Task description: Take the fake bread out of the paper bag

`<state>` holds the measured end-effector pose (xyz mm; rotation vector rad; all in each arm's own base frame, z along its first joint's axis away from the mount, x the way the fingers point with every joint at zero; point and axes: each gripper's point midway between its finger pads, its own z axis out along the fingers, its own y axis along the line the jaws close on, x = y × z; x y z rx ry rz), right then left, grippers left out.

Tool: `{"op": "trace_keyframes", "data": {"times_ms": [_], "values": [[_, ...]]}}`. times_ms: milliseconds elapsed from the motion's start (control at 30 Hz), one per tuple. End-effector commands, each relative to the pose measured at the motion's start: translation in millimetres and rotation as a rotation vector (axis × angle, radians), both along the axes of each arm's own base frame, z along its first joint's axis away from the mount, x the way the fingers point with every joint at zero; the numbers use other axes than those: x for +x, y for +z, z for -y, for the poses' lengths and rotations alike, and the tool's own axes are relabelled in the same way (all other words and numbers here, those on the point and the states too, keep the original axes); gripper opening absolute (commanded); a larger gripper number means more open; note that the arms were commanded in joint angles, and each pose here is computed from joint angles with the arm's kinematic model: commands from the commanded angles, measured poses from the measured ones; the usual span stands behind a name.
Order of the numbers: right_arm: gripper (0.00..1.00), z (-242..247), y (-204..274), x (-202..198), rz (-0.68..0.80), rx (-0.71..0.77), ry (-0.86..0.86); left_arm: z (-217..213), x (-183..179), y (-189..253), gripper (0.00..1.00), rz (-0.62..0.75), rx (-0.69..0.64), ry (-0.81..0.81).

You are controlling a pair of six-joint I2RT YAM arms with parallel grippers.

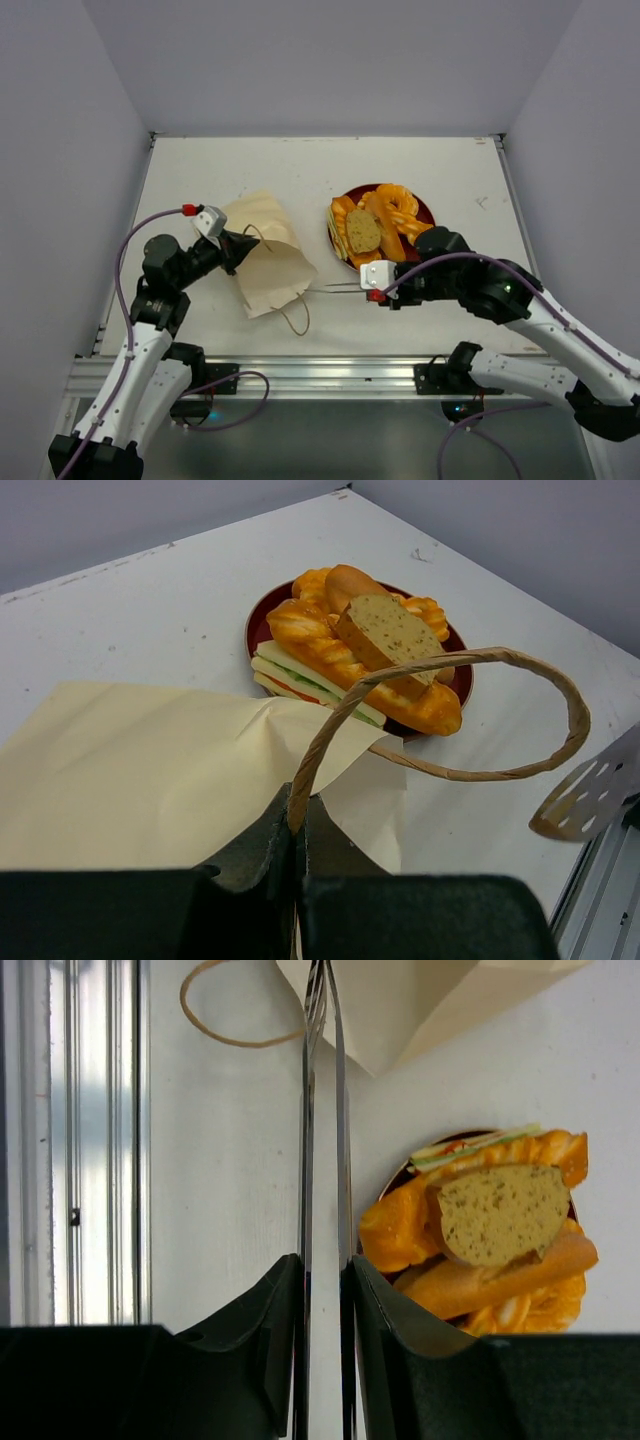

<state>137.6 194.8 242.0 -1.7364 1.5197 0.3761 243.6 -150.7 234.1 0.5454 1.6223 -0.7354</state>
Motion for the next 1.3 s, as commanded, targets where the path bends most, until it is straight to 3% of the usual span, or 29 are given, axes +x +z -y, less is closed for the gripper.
{"op": "trace_keyframes", "data": {"times_ms": [0, 133, 367, 600, 833, 1267], "values": [[0.30, -41.5, 17.5, -4.9, 0.046, 0.072, 0.072, 5.8, -1.7, 5.7, 0.03, 0.014, -0.035, -0.028], [0.29, -74.1, 3.0, 4.9, 0.114, 0.006, 0.038, 5.3, -1.2, 1.2, 0.03, 0.003, -0.034, -0.024], [0.27, -131.5, -1.4, 39.6, 0.382, -0.035, -0.113, 2.2, -8.3, -1.4, 0.03, -0.014, -0.046, -0.004], [0.27, -169.2, -39.2, 53.7, 0.522, -0.131, -0.116, -2.8, -18.5, -7.0, 0.03, -0.057, -0.058, 0.030], [0.28, -196.2, -75.5, 46.4, 0.605, -0.205, -0.068, -9.5, -24.3, -7.2, 0.03, -0.066, -0.063, 0.074], [0.31, -216.7, -89.6, 52.0, 0.669, -0.244, -0.091, -9.6, -30.4, -0.6, 0.03, -0.069, -0.093, 0.077]]}}
